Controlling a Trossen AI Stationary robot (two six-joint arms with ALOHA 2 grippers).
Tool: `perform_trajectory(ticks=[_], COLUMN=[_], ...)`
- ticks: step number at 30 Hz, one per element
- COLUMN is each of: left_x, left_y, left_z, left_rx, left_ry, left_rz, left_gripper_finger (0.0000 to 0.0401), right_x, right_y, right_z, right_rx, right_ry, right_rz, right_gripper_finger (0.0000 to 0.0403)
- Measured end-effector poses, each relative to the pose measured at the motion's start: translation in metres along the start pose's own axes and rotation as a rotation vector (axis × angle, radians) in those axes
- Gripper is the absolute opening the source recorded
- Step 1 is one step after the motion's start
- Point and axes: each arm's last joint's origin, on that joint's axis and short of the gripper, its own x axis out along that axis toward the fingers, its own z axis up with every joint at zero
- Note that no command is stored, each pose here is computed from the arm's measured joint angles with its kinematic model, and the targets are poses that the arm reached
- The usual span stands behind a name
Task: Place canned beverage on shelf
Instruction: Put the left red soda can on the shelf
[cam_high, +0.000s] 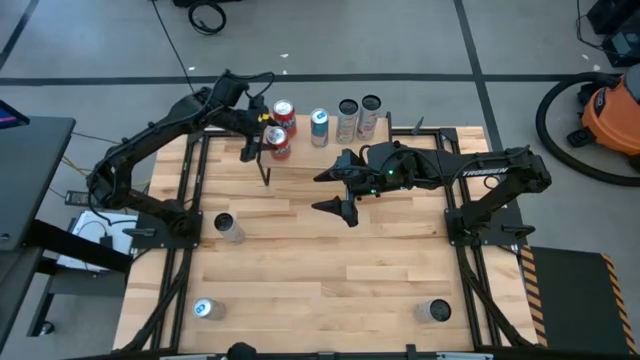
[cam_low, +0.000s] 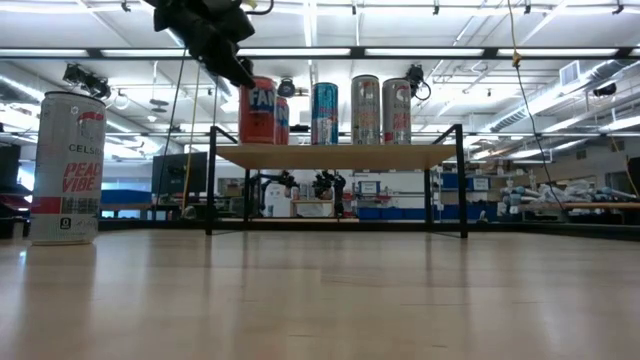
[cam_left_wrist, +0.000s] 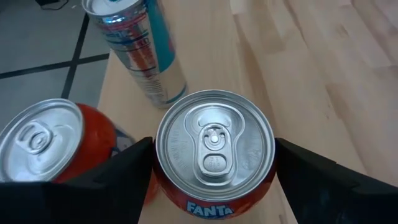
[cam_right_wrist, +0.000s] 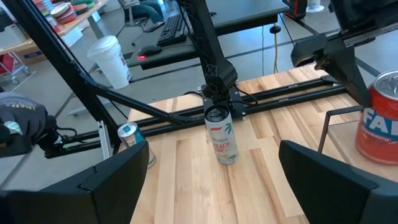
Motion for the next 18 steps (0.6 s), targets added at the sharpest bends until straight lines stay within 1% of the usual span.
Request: perform_trajectory(ticks=[9,13,18], left_x=[0.0,0.0004,0.0007], left_y=[0.0,0.0012,0.0021], left_z=[0.0002,0.0028,0.005], left_rx=[-0.002,0.004,-0.032], left_ry=[-0.004,-0.024,-0.04], left_rz=[-0.002,0.013,0.025], left_gripper_finger=[0.0314,0.0314,0.0314], right_x=[0.0,0.0,0.0], right_y=[0.0001,0.0,0.0], right_z=[0.0,0.0,0.0], right_rx=[0.0,0.0,0.0], right_ry=[0.0,0.0,0.0], right_rz=[0.0,0.0,0.0], right_gripper_finger=[0.0369,0.0369,0.0369])
